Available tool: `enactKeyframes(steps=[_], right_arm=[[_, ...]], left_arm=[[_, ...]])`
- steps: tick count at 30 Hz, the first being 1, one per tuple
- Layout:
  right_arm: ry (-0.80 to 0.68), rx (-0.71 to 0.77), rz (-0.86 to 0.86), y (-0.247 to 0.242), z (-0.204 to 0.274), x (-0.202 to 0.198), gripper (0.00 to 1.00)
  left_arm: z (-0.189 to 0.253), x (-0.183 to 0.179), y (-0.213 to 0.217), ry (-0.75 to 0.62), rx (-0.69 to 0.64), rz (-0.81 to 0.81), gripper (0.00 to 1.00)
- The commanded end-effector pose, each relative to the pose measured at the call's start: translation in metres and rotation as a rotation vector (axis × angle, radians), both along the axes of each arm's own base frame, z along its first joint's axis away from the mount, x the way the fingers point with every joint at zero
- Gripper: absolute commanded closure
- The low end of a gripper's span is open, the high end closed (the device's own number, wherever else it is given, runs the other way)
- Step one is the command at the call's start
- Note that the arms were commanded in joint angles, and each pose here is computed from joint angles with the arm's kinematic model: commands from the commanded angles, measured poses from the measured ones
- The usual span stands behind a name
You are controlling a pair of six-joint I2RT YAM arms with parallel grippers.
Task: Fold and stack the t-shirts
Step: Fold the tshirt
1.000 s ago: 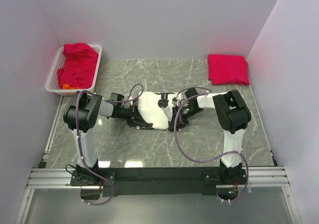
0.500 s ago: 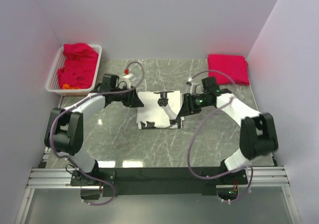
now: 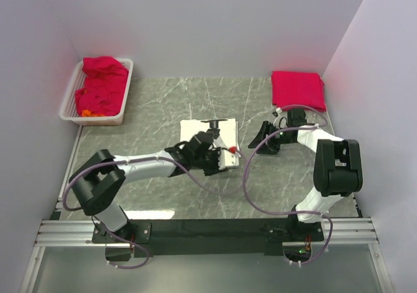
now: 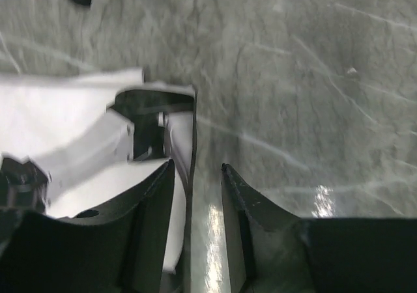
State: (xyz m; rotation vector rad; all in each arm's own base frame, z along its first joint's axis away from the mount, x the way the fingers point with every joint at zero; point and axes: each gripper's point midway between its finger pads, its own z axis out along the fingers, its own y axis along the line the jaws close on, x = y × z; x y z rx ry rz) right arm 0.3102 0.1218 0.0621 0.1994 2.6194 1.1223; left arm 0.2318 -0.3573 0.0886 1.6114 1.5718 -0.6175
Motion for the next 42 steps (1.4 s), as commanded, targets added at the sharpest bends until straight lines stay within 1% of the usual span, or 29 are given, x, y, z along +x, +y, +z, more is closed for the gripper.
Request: enactKeyframes(steps=[1, 3, 6, 11, 15, 16, 17, 18, 19, 21, 22, 24, 26, 28, 31, 35, 38, 41, 42], right_arm=[[-0.03, 0.045, -0.052, 0.004, 0.01, 0.011, 0.36], [-0.014, 0.071, -0.044, 0.007, 0.009, 0.007, 0.35], [-0.003, 0.101, -0.035, 0.01, 0.007, 0.004, 0.33], [0.015, 0.114, -0.043, 0.012, 0.001, -0.001, 0.27], [0.022, 0.121, -0.052, 0.012, -0.004, -0.001, 0.22], [0.028, 0.122, -0.056, 0.012, -0.005, -0.001, 0.21], [0.04, 0.121, -0.059, 0.012, -0.009, -0.002, 0.15], [0.043, 0.12, -0.063, 0.011, -0.01, 0.0, 0.14], [0.047, 0.117, -0.066, 0.011, -0.012, 0.001, 0.14], [0.067, 0.126, -0.069, 0.012, -0.017, 0.004, 0.13], [0.075, 0.132, -0.072, 0.013, -0.017, 0.006, 0.13], [0.08, 0.139, -0.075, 0.013, -0.019, 0.01, 0.11], [0.08, 0.149, -0.09, 0.014, -0.016, 0.013, 0.09], [0.073, 0.158, -0.12, 0.014, -0.014, 0.016, 0.09], [0.059, 0.187, -0.158, 0.018, -0.007, 0.022, 0.08], [0.074, 0.217, -0.215, 0.021, -0.009, 0.033, 0.06], [0.109, 0.232, -0.263, 0.025, -0.016, 0.038, 0.06], [0.107, 0.28, -0.353, 0.025, -0.014, 0.052, 0.05], [0.116, 0.288, -0.343, 0.034, -0.015, 0.05, 0.05]], left_arm=[[0.0, 0.016, -0.021, -0.222, 0.009, -0.05, 0.59], [-0.002, 0.015, -0.031, -0.256, 0.005, -0.067, 0.59], [-0.022, 0.016, -0.037, -0.273, 0.048, -0.095, 0.59], [-0.049, 0.026, -0.034, -0.313, 0.127, -0.092, 0.59], [-0.064, 0.031, -0.03, -0.321, 0.161, -0.071, 0.64], [-0.066, 0.031, -0.03, -0.309, 0.164, -0.07, 0.69], [-0.065, 0.032, -0.032, -0.306, 0.161, -0.071, 0.73], [-0.066, 0.031, -0.032, -0.297, 0.161, -0.075, 0.75], [-0.065, 0.031, -0.033, -0.293, 0.158, -0.077, 0.81], [-0.061, 0.03, -0.037, -0.281, 0.137, -0.086, 0.88], [-0.058, 0.03, -0.039, -0.266, 0.13, -0.083, 0.94], [-0.049, 0.031, -0.041, -0.239, 0.102, -0.086, 0.99], [-0.036, 0.027, -0.047, -0.18, 0.048, -0.105, 0.99], [-0.016, 0.034, -0.051, -0.129, -0.014, -0.088, 0.99], [-0.007, 0.04, -0.05, -0.07, -0.04, -0.075, 0.99], [0.006, 0.042, -0.053, -0.053, -0.085, -0.071, 0.99], [0.011, 0.044, -0.057, -0.045, -0.094, -0.071, 0.99], [0.018, 0.05, -0.06, -0.035, -0.109, -0.06, 0.99], [0.021, 0.051, -0.062, -0.034, -0.12, -0.056, 0.99]])
